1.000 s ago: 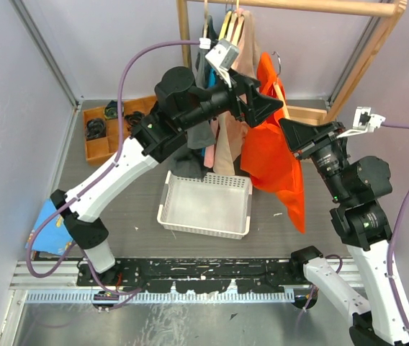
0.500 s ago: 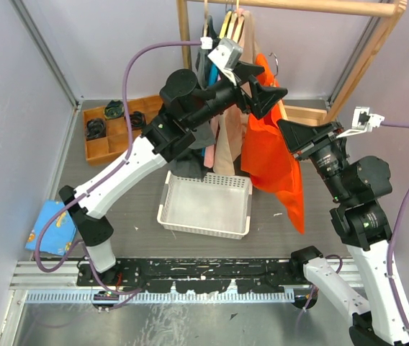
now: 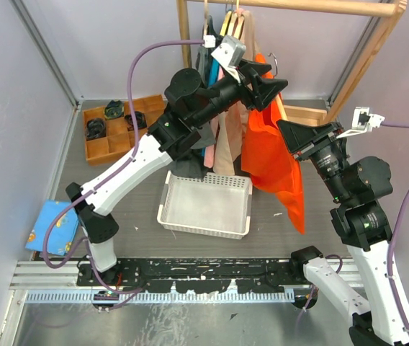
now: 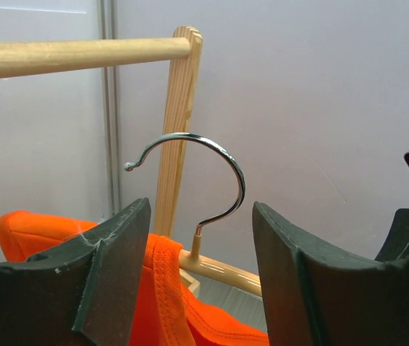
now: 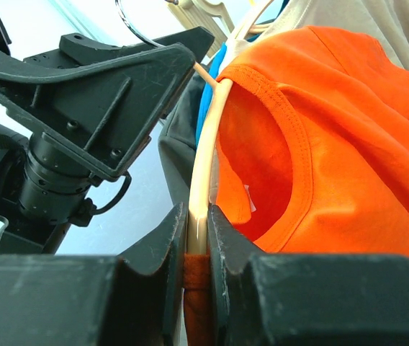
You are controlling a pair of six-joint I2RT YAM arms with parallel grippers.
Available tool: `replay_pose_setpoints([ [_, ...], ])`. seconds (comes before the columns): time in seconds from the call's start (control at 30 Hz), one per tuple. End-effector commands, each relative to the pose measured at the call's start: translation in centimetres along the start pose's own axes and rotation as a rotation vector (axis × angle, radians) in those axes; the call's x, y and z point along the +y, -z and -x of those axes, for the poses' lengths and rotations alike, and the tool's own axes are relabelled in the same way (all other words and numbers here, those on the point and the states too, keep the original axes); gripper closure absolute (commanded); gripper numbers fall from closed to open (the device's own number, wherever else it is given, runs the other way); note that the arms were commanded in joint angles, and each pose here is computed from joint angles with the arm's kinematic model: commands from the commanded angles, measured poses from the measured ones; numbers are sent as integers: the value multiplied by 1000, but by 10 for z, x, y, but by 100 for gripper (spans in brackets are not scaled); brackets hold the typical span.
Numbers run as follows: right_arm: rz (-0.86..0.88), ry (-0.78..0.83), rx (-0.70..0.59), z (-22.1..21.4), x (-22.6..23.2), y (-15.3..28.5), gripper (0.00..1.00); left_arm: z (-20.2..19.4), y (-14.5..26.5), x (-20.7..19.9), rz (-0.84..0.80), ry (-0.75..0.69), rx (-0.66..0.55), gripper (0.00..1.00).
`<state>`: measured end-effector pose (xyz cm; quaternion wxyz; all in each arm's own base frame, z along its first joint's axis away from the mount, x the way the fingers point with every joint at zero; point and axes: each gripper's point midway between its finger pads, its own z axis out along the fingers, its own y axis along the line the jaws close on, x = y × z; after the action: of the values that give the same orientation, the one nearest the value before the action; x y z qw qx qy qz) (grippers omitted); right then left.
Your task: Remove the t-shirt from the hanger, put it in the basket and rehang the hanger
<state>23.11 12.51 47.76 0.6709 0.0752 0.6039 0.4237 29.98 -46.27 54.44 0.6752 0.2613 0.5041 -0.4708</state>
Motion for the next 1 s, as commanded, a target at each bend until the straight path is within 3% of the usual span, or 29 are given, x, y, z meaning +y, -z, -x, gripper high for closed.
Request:
replay_pose_setpoints([
  [0.0,108,10,-99,30,31,4,99,12,-6,0,-3,-11,-51,36],
  [0.63,63,-4,-73,21,20,3,99,40,-2,-7,-20,17,-133,40],
  [0.97,55,-7,-65,19,17,0,100,45,-5,-13,-43,59,-150,60],
])
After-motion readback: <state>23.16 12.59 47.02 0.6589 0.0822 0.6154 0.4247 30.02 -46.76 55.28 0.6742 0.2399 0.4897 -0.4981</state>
